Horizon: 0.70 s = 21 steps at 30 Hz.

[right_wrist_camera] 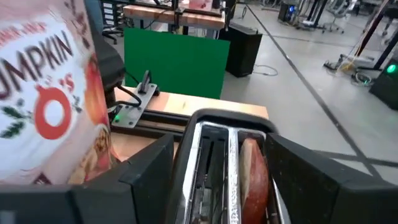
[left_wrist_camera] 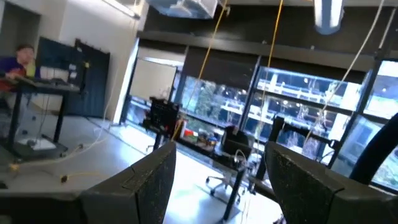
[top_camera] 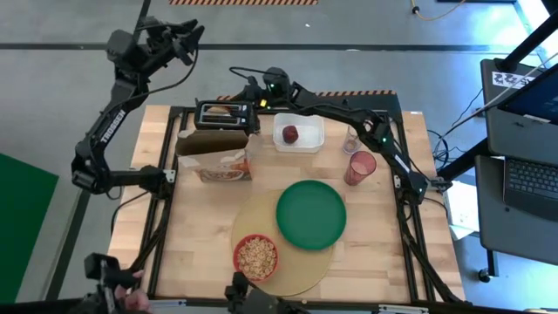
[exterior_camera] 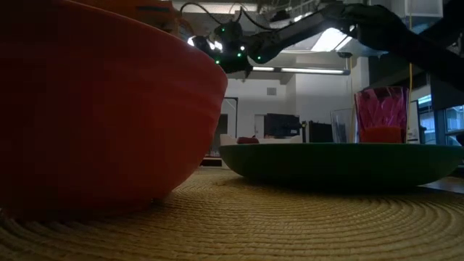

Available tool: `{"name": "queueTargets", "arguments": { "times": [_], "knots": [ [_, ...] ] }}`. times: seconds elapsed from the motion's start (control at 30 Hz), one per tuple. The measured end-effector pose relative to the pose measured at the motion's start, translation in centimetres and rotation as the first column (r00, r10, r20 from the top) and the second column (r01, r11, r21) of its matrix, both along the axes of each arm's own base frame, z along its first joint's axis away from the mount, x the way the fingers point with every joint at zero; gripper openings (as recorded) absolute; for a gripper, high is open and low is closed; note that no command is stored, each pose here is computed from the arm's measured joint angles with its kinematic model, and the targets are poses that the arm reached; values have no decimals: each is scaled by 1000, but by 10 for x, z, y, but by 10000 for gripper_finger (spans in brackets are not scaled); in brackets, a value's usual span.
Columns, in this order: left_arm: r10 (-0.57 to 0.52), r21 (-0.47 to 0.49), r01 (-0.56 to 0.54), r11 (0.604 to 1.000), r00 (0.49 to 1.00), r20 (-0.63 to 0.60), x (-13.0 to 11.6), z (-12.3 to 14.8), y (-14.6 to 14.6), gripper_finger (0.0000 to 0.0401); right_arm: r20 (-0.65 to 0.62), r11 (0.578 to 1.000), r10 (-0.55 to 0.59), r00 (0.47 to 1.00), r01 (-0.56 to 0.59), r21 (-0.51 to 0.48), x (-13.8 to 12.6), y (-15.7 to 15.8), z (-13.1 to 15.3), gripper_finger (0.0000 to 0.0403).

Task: Arrange a breakfast setting
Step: Put the bagel on the green plate

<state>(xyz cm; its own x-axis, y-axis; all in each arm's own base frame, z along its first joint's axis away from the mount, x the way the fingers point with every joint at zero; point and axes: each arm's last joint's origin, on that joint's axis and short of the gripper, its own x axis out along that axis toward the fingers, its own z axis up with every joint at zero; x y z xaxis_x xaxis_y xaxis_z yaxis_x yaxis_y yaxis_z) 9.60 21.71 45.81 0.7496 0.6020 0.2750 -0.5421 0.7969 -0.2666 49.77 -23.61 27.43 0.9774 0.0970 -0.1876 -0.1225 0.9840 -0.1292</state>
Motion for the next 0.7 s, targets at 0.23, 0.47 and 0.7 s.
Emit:
{"name": "queueTargets", "arguments": {
  "times": [0.23, 0.47, 0.7],
  "knots": [
    [79, -105, -99, 990, 981, -175, -6, -25, 17, 239, -23, 994, -100, 995, 101, 52, 8, -3, -19, 296],
    [80, -223, -225, 949, 852, -518, -17, -63, 16, 239, -13, 990, -114, 993, 114, 79, 9, -4, -18, 291],
    [-110, -277, -118, 954, 719, -686, -18, -85, 4, 239, 40, 981, -70, 997, 61, 182, 6, -9, -12, 272]
  ]
}}
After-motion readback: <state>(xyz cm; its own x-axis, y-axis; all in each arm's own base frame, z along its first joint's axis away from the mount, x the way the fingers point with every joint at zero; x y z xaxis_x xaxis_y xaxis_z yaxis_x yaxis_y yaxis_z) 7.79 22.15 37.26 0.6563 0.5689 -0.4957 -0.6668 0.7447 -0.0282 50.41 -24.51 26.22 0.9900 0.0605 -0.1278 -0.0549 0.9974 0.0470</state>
